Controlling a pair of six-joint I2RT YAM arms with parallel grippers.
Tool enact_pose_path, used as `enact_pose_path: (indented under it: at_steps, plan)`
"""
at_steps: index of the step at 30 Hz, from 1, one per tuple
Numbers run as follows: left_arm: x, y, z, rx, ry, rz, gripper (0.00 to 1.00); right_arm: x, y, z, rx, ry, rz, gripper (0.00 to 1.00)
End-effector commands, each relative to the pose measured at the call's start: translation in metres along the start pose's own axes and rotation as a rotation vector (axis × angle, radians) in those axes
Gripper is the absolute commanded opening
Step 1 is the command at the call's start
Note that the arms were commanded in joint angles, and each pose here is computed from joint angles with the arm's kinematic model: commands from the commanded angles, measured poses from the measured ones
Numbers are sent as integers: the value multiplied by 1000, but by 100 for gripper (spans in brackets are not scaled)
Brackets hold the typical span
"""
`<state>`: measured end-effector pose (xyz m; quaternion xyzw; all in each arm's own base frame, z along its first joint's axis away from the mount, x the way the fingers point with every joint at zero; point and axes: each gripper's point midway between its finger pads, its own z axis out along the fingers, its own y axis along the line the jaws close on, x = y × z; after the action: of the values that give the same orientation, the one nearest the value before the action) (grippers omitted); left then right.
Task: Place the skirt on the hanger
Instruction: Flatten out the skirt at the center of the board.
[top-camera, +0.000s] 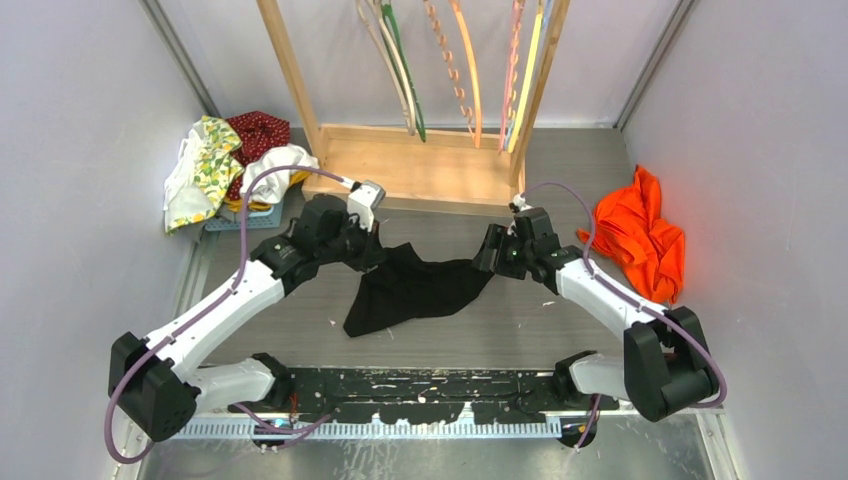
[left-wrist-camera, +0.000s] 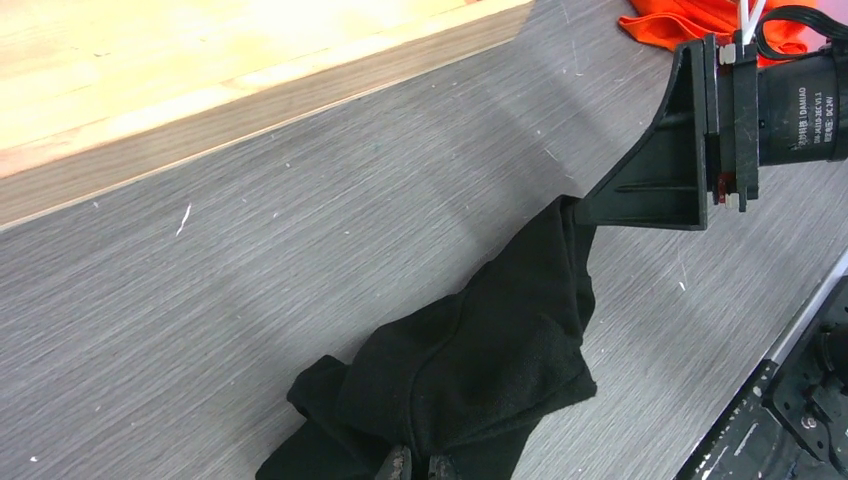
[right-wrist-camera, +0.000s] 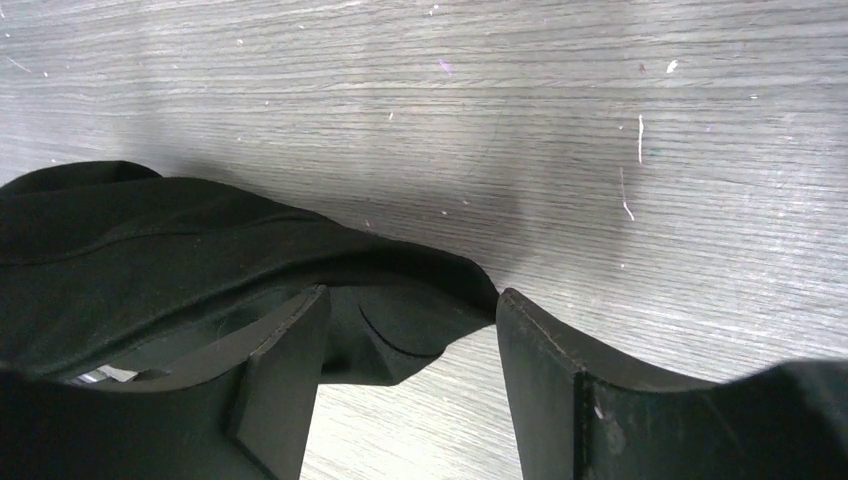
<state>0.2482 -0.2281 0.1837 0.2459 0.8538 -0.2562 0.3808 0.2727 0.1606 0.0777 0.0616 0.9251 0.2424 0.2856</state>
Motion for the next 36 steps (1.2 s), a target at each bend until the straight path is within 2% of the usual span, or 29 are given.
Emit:
enact_pose_path:
  at_steps: [1,16,19,21,23,25,30,36]
  plan:
    - [-17,5,-4,-18,-39,-9,0,-11,2,6,-22,-56,7,66]
    - [-14,24,2,-56,-23,-60,0,5,1,19,-71,-26,37,60]
    - [-14,24,2,-51,-22,-62,0,0,6,21,-96,-42,38,51]
    - [-13,25,3,-54,-22,-63,0,-6,10,21,-107,-60,32,38]
    - [-13,25,4,-54,-21,-68,0,-13,13,18,-110,-82,21,21]
    - [-14,25,3,-57,-19,-76,0,-18,16,13,-119,-98,13,12]
    - [-30,21,-17,-80,-51,-103,0,-28,35,-26,-172,-148,-25,3]
    - [-69,4,-75,-88,-157,-140,0,-41,72,-105,-259,-190,-111,1]
